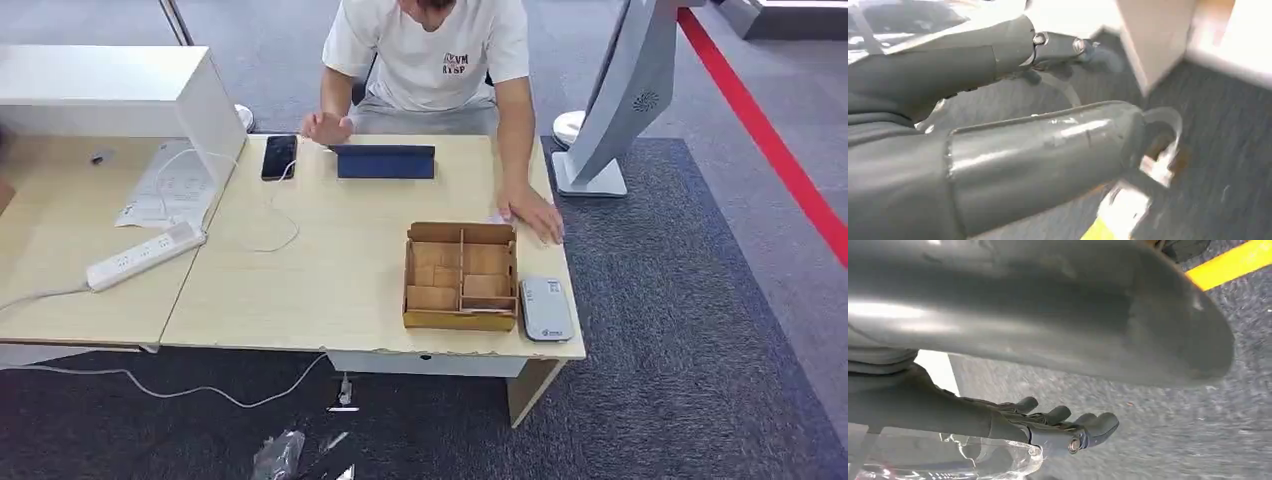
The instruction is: Pass the card to the sensor for recognition and then transmit it.
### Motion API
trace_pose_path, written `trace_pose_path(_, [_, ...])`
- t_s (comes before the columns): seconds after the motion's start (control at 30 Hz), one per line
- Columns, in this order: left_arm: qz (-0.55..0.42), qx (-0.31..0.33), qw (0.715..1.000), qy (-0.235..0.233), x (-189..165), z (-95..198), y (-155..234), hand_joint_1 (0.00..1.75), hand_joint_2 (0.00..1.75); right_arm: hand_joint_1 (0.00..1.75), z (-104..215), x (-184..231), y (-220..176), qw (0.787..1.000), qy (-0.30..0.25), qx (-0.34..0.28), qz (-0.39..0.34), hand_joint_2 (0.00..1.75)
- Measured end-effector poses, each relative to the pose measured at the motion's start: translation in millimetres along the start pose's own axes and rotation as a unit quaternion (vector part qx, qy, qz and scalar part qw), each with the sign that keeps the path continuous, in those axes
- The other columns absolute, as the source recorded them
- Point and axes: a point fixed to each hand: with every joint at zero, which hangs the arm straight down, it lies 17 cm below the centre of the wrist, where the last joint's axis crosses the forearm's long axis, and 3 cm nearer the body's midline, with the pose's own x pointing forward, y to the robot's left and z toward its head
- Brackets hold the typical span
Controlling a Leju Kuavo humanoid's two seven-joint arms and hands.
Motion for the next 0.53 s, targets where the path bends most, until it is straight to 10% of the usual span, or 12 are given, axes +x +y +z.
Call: trace_pose_path(0.53, [0.081,-0.042,0.994,0.068,-31,17,-39,0.00,0.00,0.00,-16,3,-33,0.996,-0.010,-0.002,0.085,0.00])
